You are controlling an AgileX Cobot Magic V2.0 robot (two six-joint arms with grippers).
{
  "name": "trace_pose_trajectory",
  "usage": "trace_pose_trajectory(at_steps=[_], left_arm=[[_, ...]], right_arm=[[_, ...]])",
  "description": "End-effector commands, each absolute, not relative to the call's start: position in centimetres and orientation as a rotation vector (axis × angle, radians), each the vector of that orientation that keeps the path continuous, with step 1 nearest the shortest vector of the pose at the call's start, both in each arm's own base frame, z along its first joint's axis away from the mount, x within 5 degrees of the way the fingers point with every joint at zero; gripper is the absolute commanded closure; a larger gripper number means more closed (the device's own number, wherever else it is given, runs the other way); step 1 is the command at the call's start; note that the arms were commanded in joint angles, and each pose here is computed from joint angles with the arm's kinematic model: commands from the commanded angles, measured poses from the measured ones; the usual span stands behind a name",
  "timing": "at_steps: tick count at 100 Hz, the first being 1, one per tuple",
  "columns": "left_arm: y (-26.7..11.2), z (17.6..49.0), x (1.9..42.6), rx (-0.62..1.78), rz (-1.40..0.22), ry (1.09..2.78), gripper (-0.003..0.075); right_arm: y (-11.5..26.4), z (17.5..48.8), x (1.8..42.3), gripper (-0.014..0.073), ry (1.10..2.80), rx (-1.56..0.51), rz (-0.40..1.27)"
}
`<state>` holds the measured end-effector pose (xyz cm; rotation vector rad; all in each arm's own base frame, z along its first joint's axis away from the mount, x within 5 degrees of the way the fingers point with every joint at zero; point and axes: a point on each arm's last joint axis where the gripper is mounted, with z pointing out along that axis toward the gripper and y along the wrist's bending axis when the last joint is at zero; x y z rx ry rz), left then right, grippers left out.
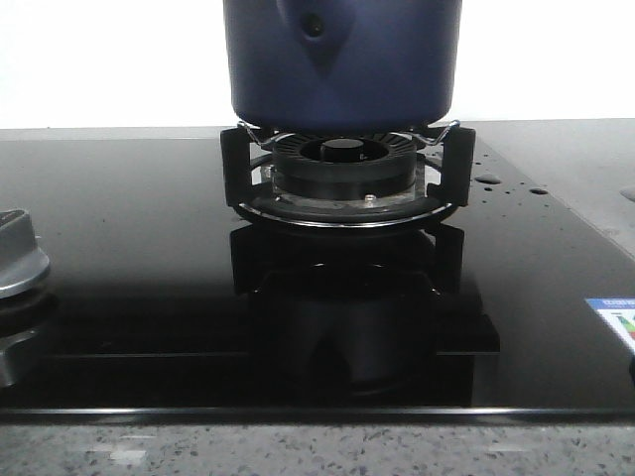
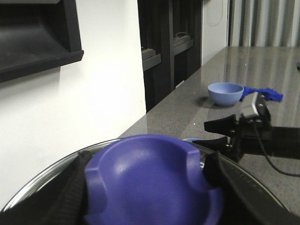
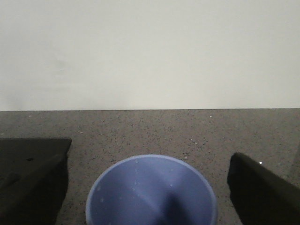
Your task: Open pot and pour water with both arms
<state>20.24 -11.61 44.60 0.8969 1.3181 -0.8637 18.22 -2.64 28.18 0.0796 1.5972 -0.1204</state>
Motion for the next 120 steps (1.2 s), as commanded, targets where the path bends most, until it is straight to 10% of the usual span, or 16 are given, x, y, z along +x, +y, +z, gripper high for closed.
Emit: trace_pose_trajectory(at_steps=[1, 27, 54, 120], left_arm=[[-12.1, 46.0, 21.0, 0.798, -0.952, 1.237, 0.0525], [-16.2, 43.4, 25.3, 0.853, -0.997, 1.305, 0.0525], [-18.9, 41.3, 29.9, 0.857, -1.028, 1.365, 0.0525], [-21.8, 36.8, 32.3, 0.970, -1.005, 1.429, 0.0525]], right_arm=[[-2.4, 30.4, 17.6, -0.0026, 1.471, 0.066, -0.121], [-0.5, 32.3, 15.0, 0.0034, 1.380, -0.009, -0.047], [0.0, 33.4, 11.4, 0.0664, 1.346, -0.030, -0.027], [-0.1, 33.1, 10.2, 0.0659, 1.391, -0.024, -0.034]])
